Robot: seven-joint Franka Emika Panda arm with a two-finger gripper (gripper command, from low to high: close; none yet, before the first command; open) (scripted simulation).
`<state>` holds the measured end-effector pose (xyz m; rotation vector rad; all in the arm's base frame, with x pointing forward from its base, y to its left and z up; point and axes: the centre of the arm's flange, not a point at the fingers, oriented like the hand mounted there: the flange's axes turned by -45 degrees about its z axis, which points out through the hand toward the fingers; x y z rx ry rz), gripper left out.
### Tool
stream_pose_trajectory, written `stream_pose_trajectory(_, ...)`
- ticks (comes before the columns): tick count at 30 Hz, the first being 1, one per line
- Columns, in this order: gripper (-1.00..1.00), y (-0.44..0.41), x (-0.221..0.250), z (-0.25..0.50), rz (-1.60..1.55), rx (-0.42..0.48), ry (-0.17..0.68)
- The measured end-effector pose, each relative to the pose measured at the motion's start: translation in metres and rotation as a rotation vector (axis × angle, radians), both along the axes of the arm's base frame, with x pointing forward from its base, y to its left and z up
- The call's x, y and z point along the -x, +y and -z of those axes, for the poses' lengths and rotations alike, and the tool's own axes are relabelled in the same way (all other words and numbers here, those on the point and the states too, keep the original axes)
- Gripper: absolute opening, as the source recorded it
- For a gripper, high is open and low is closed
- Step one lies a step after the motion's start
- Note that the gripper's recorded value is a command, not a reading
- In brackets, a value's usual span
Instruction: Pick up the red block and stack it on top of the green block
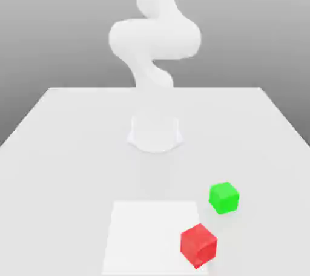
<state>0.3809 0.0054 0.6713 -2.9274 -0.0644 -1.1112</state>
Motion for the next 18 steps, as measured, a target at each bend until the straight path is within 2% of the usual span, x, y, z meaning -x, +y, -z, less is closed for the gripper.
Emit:
stream_pose_trajectory(9,0.0,0.032,-0.086,0.165,-0.195,0.071,0.267)
stream_pose_trajectory(18,0.0,0.068,-0.101,0.343,-0.392,0.157,0.522)
